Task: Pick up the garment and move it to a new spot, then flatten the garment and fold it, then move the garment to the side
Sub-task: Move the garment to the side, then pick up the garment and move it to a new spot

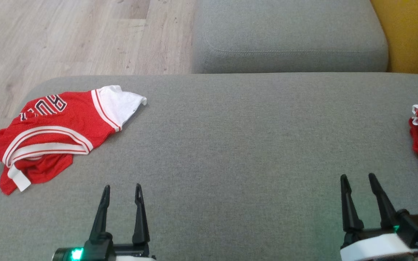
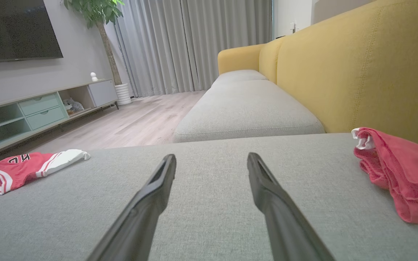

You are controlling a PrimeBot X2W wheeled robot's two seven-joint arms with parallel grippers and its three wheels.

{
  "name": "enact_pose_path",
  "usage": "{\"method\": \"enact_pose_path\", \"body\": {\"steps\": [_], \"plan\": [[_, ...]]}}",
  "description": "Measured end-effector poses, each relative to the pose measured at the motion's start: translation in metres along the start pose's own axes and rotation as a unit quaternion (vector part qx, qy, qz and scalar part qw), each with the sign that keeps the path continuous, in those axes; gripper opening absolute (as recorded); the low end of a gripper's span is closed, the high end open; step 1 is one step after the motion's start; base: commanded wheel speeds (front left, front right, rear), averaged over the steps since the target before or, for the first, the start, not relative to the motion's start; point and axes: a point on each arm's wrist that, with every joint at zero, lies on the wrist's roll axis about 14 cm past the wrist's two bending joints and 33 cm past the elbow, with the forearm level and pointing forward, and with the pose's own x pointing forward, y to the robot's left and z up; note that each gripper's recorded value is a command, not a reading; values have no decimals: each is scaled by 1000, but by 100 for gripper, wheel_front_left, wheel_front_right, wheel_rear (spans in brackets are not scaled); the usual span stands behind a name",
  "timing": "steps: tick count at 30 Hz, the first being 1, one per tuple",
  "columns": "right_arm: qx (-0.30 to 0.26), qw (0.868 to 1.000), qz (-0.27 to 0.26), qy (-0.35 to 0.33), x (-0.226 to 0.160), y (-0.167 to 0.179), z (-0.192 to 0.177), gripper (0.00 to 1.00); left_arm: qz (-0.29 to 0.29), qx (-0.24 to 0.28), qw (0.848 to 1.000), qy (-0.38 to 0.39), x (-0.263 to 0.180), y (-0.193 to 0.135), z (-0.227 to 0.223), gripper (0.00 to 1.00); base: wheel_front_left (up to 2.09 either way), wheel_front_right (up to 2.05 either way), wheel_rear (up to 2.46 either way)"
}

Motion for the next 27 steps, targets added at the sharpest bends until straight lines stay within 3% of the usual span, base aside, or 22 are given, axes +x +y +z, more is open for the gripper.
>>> {"method": "enact_pose_path", "body": {"steps": [19, 27], "plan": [[1, 1000, 1, 3, -9, 6, -3, 100, -3, 6, 1000, 1, -7, 4, -2, 100, 0, 0, 0], [2, 999, 39, 22, -2, 29, -14, 100, 32, 15, 999, -6, -22, 25, 2, 100, 0, 0, 0]]}}
